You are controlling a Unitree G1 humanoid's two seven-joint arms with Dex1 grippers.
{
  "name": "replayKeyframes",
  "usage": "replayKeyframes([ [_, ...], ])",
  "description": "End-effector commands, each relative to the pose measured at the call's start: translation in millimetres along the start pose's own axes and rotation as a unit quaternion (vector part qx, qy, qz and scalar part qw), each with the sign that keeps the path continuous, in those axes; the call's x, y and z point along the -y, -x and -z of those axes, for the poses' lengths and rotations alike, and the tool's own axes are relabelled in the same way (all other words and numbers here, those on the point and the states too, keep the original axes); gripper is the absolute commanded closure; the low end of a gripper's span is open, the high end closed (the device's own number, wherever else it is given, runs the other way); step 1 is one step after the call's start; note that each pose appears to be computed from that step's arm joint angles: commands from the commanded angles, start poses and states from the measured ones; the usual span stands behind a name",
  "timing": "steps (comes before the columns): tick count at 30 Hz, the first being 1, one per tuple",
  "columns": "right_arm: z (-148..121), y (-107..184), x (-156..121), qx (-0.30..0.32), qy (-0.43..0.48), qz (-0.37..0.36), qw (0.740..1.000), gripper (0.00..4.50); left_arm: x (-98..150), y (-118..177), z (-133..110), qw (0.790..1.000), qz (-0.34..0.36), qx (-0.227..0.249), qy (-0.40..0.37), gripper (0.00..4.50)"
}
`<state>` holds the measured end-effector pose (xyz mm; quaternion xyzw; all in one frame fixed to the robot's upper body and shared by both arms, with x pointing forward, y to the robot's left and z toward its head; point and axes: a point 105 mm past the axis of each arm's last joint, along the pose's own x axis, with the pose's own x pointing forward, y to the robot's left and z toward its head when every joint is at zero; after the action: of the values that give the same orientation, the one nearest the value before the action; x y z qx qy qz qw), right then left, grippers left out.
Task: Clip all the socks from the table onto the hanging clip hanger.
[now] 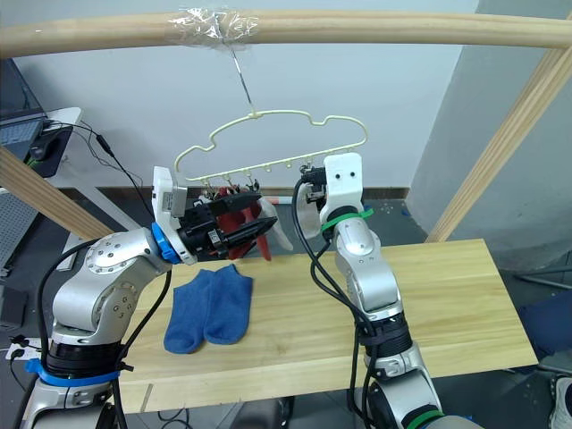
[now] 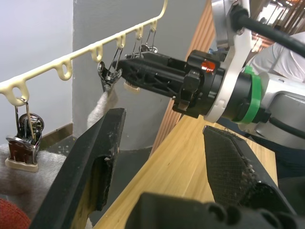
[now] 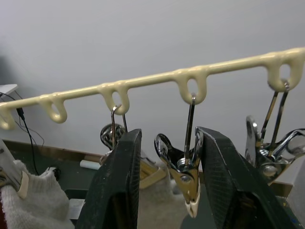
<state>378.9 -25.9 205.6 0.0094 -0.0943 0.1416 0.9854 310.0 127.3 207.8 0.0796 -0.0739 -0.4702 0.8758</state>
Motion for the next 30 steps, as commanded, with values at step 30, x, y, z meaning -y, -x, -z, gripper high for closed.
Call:
replayKeyframes([
  [30, -25.9, -3.4, -9.6, 0.05, -0.03, -0.014, 0.998, 4.43, 10.7, -2.4, -18.7, 0.999, 0.017, 0.038, -0.016, 1.55],
])
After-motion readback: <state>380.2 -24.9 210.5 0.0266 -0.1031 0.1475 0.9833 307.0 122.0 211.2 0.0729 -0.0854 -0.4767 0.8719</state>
